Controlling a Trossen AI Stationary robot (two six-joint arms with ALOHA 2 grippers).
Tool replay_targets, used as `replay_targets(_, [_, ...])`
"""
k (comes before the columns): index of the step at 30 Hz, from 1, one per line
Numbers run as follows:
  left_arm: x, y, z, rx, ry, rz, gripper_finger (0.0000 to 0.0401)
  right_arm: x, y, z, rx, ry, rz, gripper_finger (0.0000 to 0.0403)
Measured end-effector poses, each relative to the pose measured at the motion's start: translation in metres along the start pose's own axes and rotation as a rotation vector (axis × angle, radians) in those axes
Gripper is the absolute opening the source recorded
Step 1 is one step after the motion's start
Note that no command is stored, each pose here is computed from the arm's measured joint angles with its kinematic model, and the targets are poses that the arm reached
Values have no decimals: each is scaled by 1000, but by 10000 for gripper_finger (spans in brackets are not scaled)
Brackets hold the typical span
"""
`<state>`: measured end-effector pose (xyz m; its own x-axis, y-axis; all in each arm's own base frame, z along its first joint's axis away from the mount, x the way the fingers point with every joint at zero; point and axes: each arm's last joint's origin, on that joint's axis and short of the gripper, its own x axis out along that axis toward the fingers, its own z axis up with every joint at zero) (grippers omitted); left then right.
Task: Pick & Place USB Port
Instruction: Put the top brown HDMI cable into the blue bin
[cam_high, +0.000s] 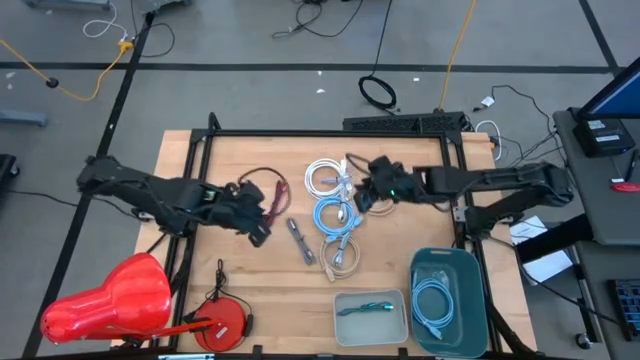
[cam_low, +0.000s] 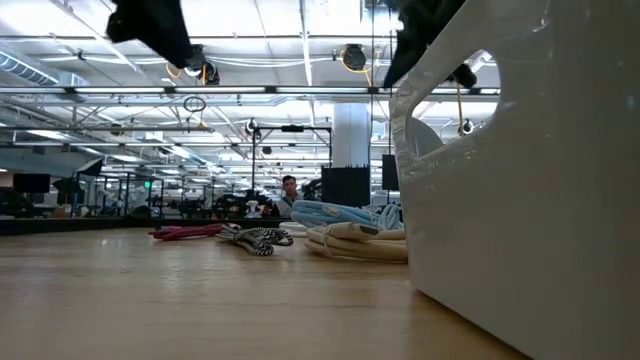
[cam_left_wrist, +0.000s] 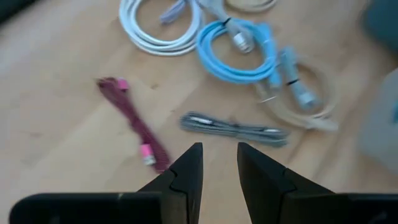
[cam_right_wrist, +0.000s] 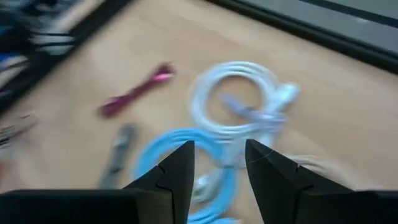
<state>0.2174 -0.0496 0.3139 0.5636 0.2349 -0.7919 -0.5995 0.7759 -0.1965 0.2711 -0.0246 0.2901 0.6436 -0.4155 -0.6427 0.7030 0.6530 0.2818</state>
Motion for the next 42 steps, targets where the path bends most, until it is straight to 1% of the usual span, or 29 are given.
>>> replay_targets(3, [-5, 11, -9, -77, -54, -112, 101, 16, -27, 5, 10, 24, -88, 134])
replay_targets(7, [-9, 18, -16, -99, -99, -190, 101, 38, -62, 9, 14, 114, -123, 134])
replay_targets(10, [-10, 19, -18, -102, -107, -204, 101, 55, -85, 9, 14, 236, -153, 134])
replay_targets(12, [-9, 18, -18, -101, -108, -207, 101, 68, -96, 8, 19, 301, -165, 134])
replay_targets(15, [-8, 17, -18, -93, -102, -214, 101, 85, -107, -2, -5, 422, -178, 134])
replay_targets(18, [-7, 16, -18, -78, -94, -223, 101, 99, -107, -6, -70, 461, -145, 134])
replay_targets(21, [-8, 15, -17, -70, -103, -237, 101, 108, -99, -12, -179, 503, -122, 134])
replay_targets(23, [-8, 15, -17, -64, -100, -242, 101, 110, -91, -13, -293, 511, -87, 134])
replay_targets(25, [-8, 15, -17, -61, -92, -250, 101, 109, -81, -14, -441, 507, -54, 134])
replay_targets(27, [-8, 15, -17, -61, -90, -251, 101, 108, -71, -17, -583, 491, -50, 134])
replay_targets(29, [-8, 14, -17, -61, -86, -255, 101, 106, -66, -19, -683, 493, -53, 134])
replay_targets(32, [-8, 14, -18, -60, -78, -263, 101, 106, -65, -19, -724, 494, -50, 134])
replay_targets(35, [-8, 13, -19, -55, -72, -272, 101, 108, -72, -15, -748, 478, -101, 134])
replay_targets(37, [-9, 13, -19, -54, -70, -274, 101, 110, -79, -9, -717, 467, -109, 134])
replay_targets(42, [-8, 13, -19, -74, -68, -274, 101, 111, -101, 0, -642, 495, -125, 135])
